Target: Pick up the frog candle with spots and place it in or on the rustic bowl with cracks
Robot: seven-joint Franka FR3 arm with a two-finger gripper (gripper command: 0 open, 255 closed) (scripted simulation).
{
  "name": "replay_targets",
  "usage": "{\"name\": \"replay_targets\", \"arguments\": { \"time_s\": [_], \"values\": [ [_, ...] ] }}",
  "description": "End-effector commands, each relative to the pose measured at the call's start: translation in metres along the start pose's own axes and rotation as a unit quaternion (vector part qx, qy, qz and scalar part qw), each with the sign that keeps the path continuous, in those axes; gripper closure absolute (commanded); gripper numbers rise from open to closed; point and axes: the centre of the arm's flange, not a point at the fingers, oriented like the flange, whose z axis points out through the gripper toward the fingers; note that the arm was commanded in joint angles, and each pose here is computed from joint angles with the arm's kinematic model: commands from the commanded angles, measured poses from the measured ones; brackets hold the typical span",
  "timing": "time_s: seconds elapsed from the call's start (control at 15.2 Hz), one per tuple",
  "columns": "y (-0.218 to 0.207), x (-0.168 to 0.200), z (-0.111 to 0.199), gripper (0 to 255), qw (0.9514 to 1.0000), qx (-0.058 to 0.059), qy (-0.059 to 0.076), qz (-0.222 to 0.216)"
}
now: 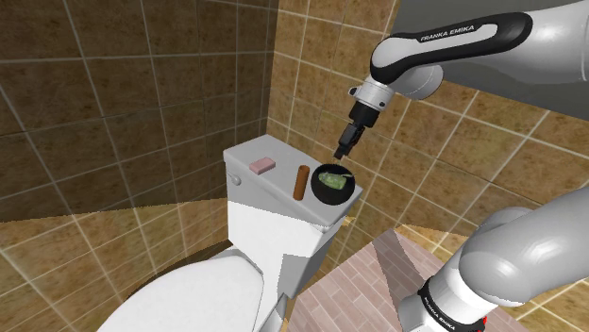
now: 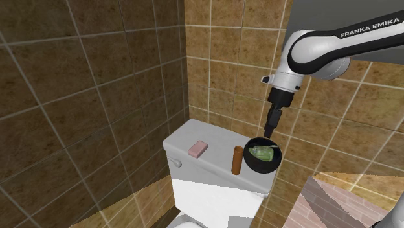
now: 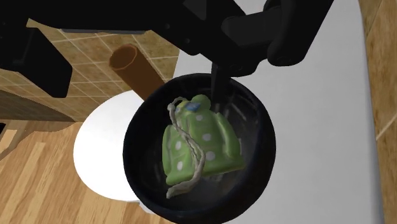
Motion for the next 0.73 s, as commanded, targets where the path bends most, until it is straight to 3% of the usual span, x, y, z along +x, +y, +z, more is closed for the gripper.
{"name": "replay_targets", "arguments": {
  "time_s": [0.0,0.13,0.66],
  "values": [
    [0.000,-0.002,-0.020,0,1.0000,0.000,0.000,0.000],
    [0.000,-0.002,-0.043,0,1.0000,0.000,0.000,0.000],
    [0.000,-0.002,-0.043,0,1.0000,0.000,0.000,0.000]
  ]
}}
